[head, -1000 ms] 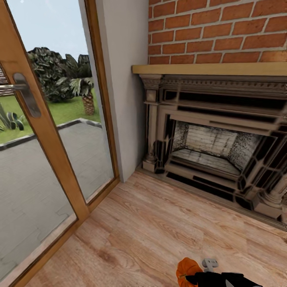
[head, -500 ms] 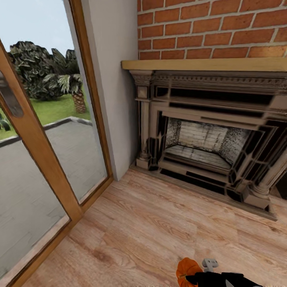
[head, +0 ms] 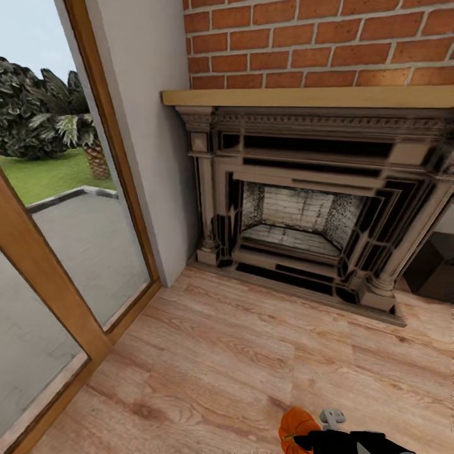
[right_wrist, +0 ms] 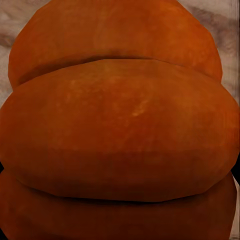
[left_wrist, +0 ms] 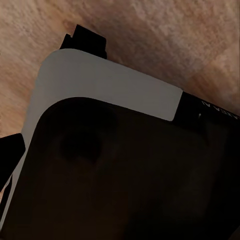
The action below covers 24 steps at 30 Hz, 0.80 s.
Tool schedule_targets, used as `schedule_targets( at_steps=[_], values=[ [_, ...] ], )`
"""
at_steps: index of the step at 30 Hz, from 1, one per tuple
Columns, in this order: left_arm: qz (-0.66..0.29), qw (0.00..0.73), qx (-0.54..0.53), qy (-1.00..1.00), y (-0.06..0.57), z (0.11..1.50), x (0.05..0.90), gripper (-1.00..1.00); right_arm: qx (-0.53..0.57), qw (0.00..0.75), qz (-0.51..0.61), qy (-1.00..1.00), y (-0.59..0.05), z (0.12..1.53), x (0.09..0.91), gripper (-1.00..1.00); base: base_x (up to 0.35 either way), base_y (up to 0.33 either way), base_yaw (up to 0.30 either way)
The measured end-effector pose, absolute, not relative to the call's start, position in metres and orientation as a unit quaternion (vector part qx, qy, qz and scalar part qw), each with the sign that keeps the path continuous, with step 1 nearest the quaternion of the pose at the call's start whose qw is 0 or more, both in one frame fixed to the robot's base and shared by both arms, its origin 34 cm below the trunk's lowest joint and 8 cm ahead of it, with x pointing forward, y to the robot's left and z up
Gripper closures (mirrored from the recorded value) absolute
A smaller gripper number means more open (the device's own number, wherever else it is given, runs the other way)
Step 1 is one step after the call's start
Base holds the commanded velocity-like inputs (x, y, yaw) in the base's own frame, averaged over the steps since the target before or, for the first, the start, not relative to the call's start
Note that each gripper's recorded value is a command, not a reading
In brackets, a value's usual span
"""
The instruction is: Place each of the two pumpkins and all three candles from the living room inside a cabinet in the living room (use any cabinet), then make sure every cabinet is closed, and position the cauldron so it is next to a table in the living room.
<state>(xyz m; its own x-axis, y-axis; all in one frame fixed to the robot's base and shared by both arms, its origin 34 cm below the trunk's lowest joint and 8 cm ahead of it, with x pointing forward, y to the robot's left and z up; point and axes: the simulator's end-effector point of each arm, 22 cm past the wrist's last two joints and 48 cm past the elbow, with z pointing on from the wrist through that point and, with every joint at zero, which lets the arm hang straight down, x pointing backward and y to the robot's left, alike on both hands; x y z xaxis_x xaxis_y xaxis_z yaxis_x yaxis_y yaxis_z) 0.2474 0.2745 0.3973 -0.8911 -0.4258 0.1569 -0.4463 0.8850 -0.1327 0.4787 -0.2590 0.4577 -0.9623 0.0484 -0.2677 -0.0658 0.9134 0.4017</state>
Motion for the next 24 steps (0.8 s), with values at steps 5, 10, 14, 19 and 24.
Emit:
schedule_targets(
  at_steps=[5, 10, 14, 19, 24],
  values=[
    [0.082, 0.064, 0.225, -0.969, 0.2745, 0.3968, 0.2456, -1.00, -0.004, 0.135, 0.208, 0.969, -0.2589, 0.4562, 0.4772, 1.00, 0.000, 0.000, -0.239],
    [0.082, 0.066, 0.225, -0.969, 0.2745, 0.3962, 0.2438, -1.00, -0.003, 0.133, 0.208, 0.969, -0.2588, 0.4546, 0.4757, 1.00, 0.000, 0.000, -0.239],
    [0.081, 0.068, 0.226, -0.968, 0.2745, 0.3958, 0.2424, -1.00, -0.003, 0.131, 0.208, 0.969, -0.2589, 0.4533, 0.4745, 1.00, 0.000, 0.000, -0.239],
    [0.081, 0.070, 0.226, -0.968, 0.2745, 0.3953, 0.2406, -1.00, -0.002, 0.129, 0.208, 0.970, -0.2588, 0.4518, 0.4729, 1.00, 0.000, 0.000, -0.239],
    [0.080, 0.073, 0.226, -0.968, 0.2745, 0.3949, 0.2387, -1.00, -0.002, 0.127, 0.209, 0.970, -0.2587, 0.4502, 0.4713, 1.00, 0.000, 0.000, -0.241]
  ],
)
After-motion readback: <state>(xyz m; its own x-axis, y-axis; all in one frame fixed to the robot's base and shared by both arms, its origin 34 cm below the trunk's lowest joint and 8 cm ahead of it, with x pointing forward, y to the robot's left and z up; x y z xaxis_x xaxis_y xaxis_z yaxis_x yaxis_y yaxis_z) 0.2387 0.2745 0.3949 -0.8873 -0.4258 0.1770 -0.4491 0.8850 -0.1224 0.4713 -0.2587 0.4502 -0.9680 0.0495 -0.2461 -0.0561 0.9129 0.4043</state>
